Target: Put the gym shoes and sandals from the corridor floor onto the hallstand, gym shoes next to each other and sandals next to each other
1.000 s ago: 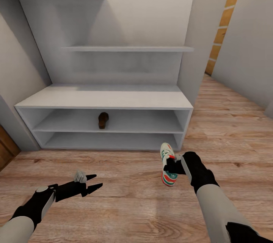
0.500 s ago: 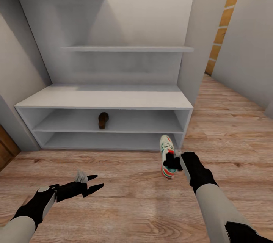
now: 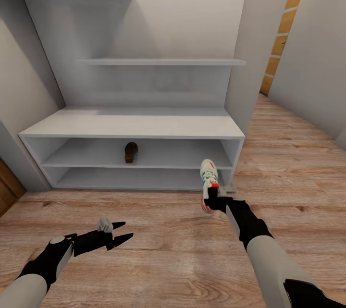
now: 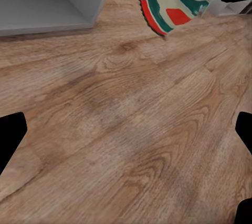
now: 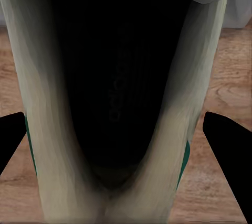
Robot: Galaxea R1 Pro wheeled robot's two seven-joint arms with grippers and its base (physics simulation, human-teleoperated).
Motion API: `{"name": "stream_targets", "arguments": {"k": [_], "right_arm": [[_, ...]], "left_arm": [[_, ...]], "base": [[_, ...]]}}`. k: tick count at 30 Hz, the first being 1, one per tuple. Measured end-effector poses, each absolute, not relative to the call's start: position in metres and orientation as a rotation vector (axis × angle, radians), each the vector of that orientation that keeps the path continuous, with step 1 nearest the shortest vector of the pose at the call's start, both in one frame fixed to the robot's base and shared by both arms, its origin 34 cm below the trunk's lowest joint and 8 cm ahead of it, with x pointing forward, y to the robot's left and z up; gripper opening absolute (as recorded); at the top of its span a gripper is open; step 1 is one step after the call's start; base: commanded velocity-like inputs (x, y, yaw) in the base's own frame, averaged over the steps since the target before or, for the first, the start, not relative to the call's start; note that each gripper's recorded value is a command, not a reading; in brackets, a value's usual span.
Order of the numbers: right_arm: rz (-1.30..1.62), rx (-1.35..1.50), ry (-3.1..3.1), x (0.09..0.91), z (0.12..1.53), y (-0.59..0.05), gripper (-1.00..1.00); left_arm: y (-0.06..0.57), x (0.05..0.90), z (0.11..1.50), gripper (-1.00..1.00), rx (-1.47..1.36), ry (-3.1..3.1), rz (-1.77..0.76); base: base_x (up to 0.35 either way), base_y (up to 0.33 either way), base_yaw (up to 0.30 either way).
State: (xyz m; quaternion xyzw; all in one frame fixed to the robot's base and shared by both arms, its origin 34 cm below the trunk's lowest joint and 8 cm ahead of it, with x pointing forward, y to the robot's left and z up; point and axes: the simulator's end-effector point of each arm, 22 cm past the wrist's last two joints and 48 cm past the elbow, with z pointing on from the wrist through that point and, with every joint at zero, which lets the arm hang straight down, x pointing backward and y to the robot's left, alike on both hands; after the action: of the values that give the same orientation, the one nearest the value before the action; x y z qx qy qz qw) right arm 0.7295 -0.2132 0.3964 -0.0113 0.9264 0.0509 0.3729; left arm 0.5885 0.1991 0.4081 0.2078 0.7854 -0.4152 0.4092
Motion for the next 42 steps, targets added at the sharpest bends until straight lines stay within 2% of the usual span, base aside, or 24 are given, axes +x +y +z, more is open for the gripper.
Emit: {"name": "stream_targets", "arguments": {"k": [18,26,42], "right_arm": [[0.135,-0.040,2.375,0.724,0.384,-0.210,-1.00],[0.135,-0.039,2.367,0.725,0.385,-0.210,-1.00],[0.136,-0.036,2.370,0.724,0.382,-0.211,-1.00]], "left_arm": [[0.188,0.586,0.407,1.00,0.518,1.973,-1.071],[0.146,0.570,0.395,1.00,0.474,1.983,-1.178],[0.142,0.567,0.391,1.00,0.468,1.988,-1.192]], "base": [[0.000,0.000,0.000],[0.119,-0.061,0.018],[0.022,-0.010,0.063]]}}
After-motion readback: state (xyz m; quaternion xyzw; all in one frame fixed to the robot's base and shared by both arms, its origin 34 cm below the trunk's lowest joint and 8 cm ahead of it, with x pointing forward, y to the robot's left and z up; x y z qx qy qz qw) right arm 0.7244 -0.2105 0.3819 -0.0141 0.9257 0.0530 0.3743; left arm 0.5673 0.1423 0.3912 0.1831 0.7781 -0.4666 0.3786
